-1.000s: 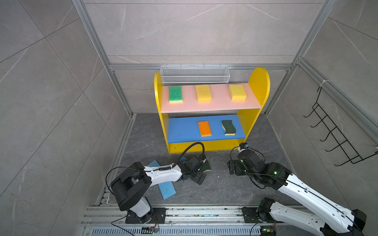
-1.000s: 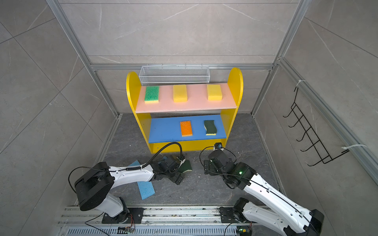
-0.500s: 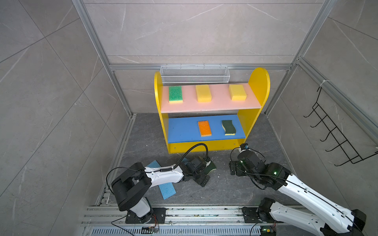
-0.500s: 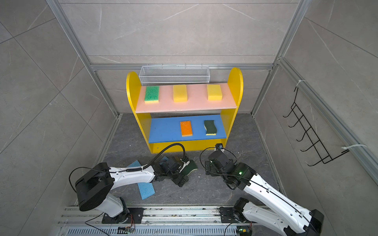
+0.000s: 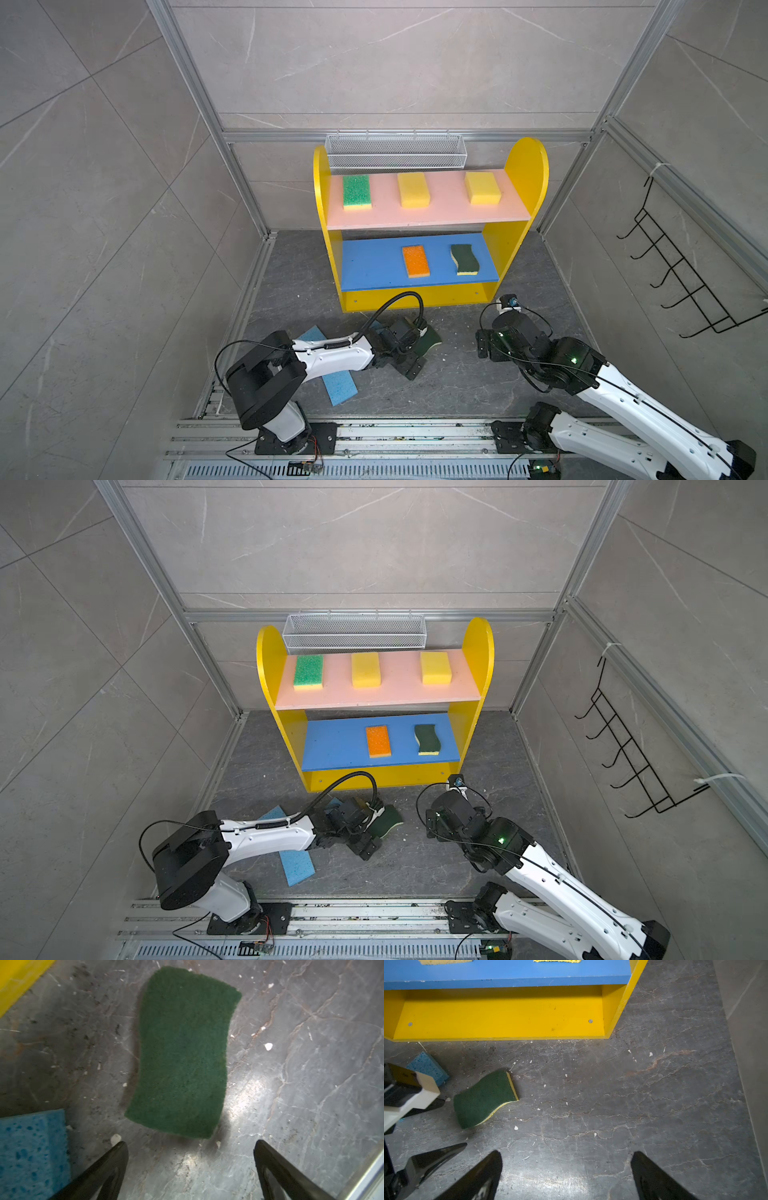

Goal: Arrange cleaning sponges on a shelf
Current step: Rotate the cleaning sponge at the center of the table, then pick up the cleaning sponge from the center of the table.

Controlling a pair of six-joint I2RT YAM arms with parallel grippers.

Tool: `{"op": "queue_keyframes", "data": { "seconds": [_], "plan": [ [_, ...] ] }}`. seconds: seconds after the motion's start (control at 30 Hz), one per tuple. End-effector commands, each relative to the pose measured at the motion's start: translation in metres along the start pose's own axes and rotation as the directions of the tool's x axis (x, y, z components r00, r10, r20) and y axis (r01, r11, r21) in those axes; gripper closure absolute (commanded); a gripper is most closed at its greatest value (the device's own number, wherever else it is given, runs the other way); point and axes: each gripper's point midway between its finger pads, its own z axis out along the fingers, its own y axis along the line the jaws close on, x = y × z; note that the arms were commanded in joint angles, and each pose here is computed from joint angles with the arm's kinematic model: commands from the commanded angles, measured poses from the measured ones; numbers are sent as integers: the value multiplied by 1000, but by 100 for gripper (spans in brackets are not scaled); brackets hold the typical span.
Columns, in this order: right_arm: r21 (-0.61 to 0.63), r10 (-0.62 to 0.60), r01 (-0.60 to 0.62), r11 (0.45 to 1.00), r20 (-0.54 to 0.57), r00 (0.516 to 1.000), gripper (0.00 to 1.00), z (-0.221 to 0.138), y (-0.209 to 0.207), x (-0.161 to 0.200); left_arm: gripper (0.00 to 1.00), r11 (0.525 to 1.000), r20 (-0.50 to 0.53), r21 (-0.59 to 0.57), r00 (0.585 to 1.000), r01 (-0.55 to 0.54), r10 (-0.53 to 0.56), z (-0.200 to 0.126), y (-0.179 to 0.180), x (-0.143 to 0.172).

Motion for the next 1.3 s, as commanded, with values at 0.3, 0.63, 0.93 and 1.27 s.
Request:
{"op": "queue_keyframes", "data": {
  "seconds": [0.3,0.63,0.93,1.27],
  "plan": [
    [51,-8,9,999,-17,1000,0,1,-10,7,0,994,67,37,993,-101,98,8,-1,-31],
    [67,-21,23,997,-29,999,0,7,-9,8,3,993,25,91,997,-73,71,23,-10,-24],
    [74,-24,24,997,-12,1000,0,4,-13,6,12,995,22,89,999,-41,39,18,-16,-21],
    [74,-22,23,997,-9,1000,0,3,-15,9,14,999,-2,5,999,-51,51,39,-24,-21]
  ]
}}
